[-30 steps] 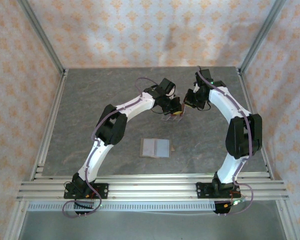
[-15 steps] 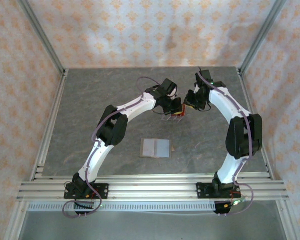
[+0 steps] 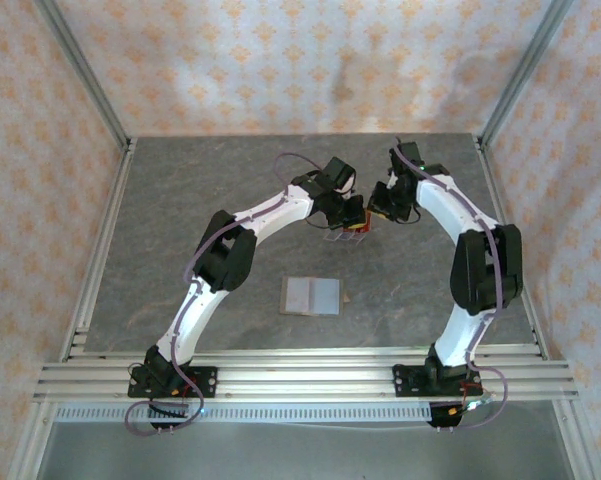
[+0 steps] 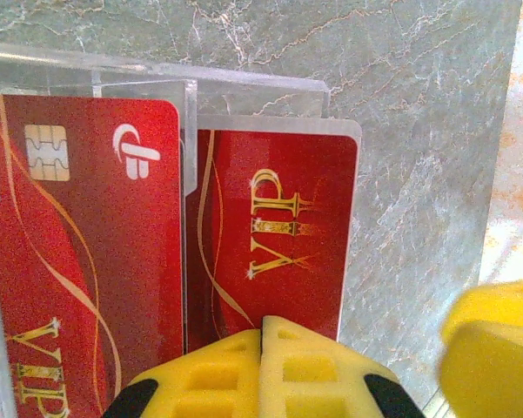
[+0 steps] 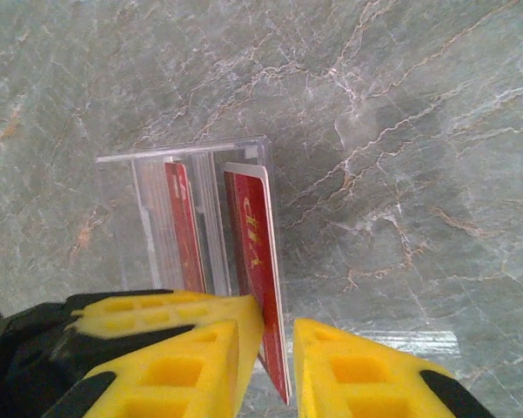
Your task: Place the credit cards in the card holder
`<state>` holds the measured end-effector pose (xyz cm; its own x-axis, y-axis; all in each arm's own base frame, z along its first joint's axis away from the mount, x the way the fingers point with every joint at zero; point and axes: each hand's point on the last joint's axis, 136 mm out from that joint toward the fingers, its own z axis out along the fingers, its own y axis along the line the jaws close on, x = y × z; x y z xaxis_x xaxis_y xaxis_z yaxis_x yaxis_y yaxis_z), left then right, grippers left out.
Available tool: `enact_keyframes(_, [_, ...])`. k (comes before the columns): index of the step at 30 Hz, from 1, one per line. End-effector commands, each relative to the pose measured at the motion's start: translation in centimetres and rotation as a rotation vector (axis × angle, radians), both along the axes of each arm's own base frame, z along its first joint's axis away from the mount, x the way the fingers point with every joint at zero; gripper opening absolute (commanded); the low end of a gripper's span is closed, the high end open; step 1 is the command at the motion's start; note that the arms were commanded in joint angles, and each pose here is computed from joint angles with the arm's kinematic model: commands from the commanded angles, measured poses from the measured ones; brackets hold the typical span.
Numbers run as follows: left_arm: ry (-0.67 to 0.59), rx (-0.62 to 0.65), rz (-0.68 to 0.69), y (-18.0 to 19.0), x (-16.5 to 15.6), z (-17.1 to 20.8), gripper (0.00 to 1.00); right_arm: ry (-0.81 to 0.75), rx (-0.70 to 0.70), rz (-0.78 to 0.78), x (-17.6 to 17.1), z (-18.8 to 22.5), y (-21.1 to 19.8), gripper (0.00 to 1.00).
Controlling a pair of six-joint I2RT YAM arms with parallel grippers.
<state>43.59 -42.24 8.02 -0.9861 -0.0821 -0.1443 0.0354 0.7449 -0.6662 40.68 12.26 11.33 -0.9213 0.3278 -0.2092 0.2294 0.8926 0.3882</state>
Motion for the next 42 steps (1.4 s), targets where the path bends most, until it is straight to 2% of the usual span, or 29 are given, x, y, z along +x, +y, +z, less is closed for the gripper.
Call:
enact_keyframes(1, [0.069,0.122,-0.005,1.3,-1.3,-4.7,0.01,0.024,0.017,-0.002,0.5,-1.2,0.4,0.22])
enact_keyframes(9, [0.07,0.123,-0.006,1.4,-1.3,-4.7,0.01,0.039,0.052,-0.002,0.3,-2.0,0.9,0.16])
enact_keyframes(15, [0.072,0.114,0.002,1.6,-1.2,-4.5,0.01,0.031,0.161,-0.005,0.3,-1.5,1.7,0.1])
enact_keyframes(20, [0.08,0.083,0.016,1.8,-1.0,-4.0,0.01,0.007,0.087,-0.042,-0.1,-1.2,-0.2,0.13])
enact_keyframes(24, [0.09,0.088,0.018,1.9,-1.1,-4.5,0.01,-0.017,0.099,-0.046,-0.3,-0.6,-0.3,0.15])
enact_keyframes(42, [0.098,0.086,0.02,2.4,-1.1,-4.5,0.01,0.055,0.142,-0.049,-0.4,-3.5,0.2,0.19])
